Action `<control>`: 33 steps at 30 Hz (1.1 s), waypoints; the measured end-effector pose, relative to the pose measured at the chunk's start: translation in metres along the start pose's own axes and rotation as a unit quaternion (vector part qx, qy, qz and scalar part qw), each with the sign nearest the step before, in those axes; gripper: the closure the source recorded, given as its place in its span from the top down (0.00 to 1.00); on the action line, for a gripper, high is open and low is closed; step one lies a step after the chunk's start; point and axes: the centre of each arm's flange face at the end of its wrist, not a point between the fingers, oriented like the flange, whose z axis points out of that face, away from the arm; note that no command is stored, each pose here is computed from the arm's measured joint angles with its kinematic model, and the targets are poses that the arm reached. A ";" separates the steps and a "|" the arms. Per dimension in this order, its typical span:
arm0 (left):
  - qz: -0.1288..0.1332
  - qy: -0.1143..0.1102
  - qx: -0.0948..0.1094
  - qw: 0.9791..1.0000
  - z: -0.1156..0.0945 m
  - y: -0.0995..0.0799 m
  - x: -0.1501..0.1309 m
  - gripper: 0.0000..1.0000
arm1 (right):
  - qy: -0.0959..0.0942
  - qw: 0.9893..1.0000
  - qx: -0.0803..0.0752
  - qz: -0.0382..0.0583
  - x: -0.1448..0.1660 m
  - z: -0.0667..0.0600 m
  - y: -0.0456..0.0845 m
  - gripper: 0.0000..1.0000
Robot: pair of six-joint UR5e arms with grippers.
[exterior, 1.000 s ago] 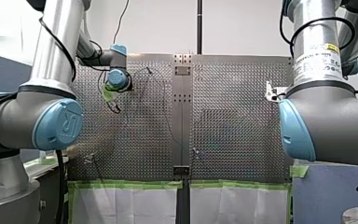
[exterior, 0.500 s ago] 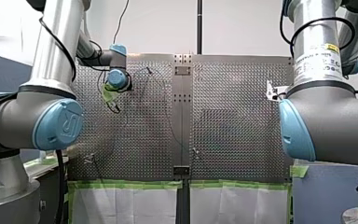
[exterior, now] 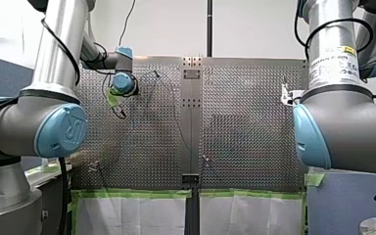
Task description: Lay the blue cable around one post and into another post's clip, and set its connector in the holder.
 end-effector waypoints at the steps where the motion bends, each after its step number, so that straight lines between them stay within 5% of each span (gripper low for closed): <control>1: 0.000 0.000 0.000 1.000 0.000 0.000 0.000 1.00 | 0.000 1.000 0.000 0.001 -0.001 0.000 0.000 0.00; 19: -0.001 0.001 0.001 1.000 0.000 0.000 0.000 1.00 | 0.009 1.000 -0.013 0.005 -0.002 0.003 0.002 0.00; 33: -0.001 0.001 0.002 1.000 0.001 -0.001 0.000 1.00 | 0.015 1.000 -0.006 0.004 -0.002 0.008 -0.011 0.00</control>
